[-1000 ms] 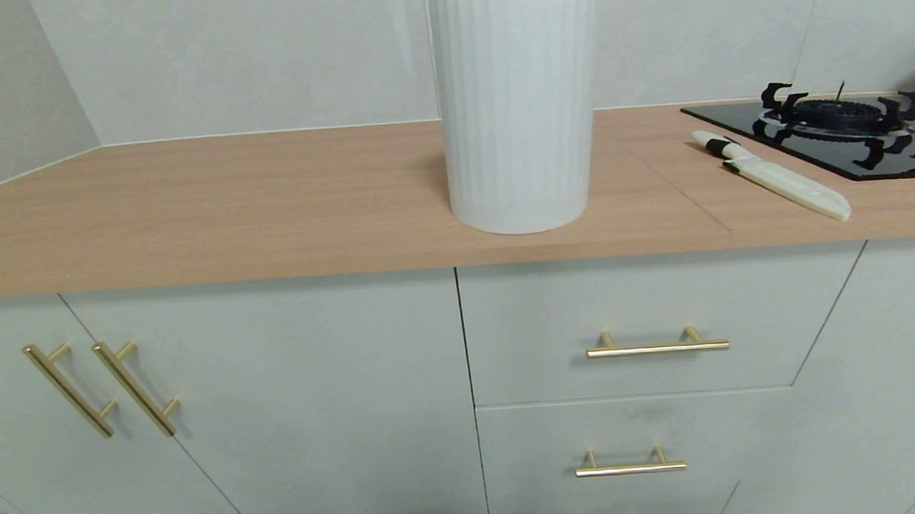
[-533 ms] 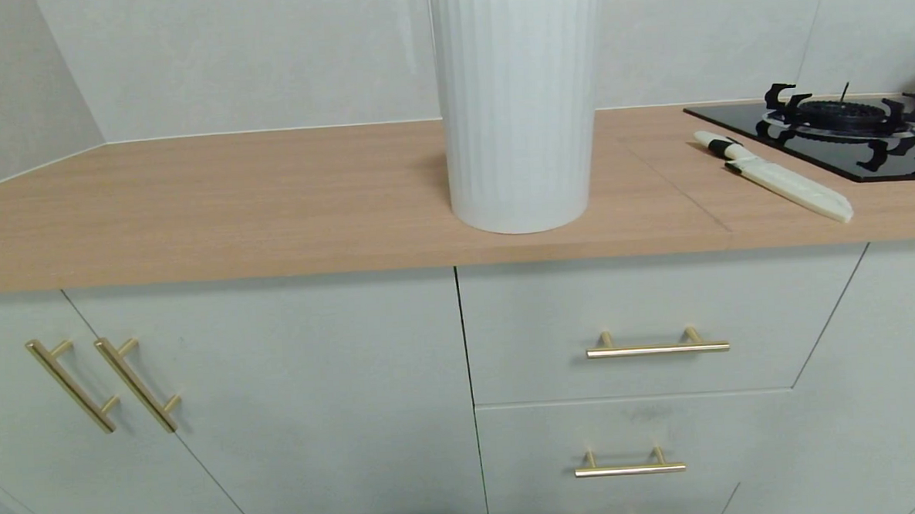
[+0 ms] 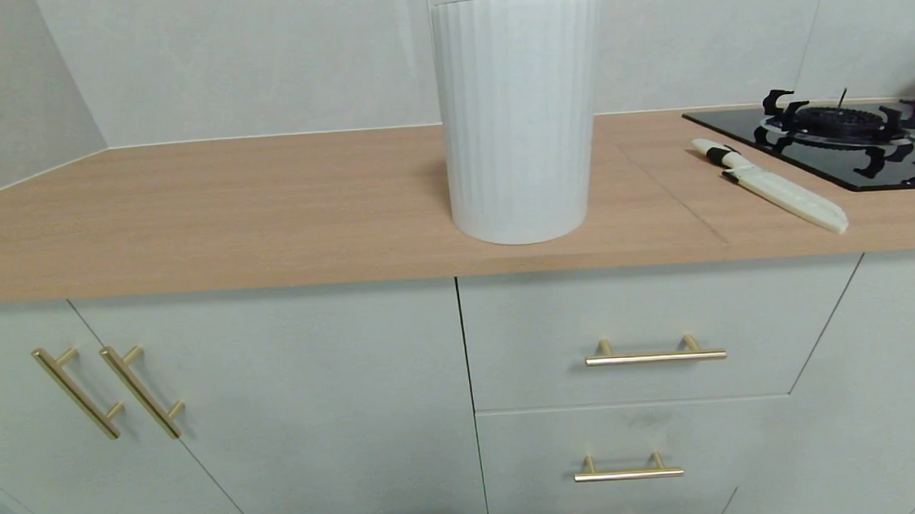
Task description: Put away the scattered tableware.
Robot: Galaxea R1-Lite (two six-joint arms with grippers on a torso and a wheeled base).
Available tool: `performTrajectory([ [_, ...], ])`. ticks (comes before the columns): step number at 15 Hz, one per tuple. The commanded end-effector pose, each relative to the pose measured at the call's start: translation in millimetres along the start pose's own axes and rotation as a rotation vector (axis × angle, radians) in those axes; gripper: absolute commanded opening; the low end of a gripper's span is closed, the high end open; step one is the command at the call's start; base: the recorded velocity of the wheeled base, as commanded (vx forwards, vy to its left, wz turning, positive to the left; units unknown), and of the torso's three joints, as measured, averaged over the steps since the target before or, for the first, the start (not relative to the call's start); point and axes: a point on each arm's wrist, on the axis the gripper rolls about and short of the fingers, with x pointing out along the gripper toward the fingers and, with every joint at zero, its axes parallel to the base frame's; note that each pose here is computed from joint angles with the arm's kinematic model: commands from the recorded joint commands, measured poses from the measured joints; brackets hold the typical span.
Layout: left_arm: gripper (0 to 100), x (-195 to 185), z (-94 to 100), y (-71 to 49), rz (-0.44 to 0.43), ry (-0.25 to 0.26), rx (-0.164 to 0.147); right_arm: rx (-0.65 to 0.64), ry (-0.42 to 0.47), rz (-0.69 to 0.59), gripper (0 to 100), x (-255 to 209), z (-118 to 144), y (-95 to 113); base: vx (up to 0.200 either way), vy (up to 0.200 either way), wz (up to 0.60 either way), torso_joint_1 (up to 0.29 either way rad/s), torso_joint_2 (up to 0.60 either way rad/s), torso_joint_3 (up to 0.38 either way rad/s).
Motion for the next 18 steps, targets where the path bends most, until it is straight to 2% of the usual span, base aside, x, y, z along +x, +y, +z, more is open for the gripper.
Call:
performTrajectory([
  [1, 100, 0.2, -0.7, 0.0, 0.001, 0.003, 0.000, 0.000, 0.001, 0.000, 100, 0.1, 0.1, 0.0, 0.000, 0.000, 0.00, 0.022, -0.13, -0.315],
  [9, 100, 0.0, -0.2, 0.0, 0.001, 0.001, 0.000, 0.001, 0.001, 0.000, 100, 0.1, 0.1, 0.0, 0.000, 0.000, 0.00, 0.099, -0.46, -0.344],
  [18, 100, 0.0, -0.2, 0.0, 0.001, 0.001, 0.000, 0.001, 0.001, 0.000, 100, 0.1, 0.1, 0.0, 0.000, 0.000, 0.00, 0.170, -0.48, -0.315],
])
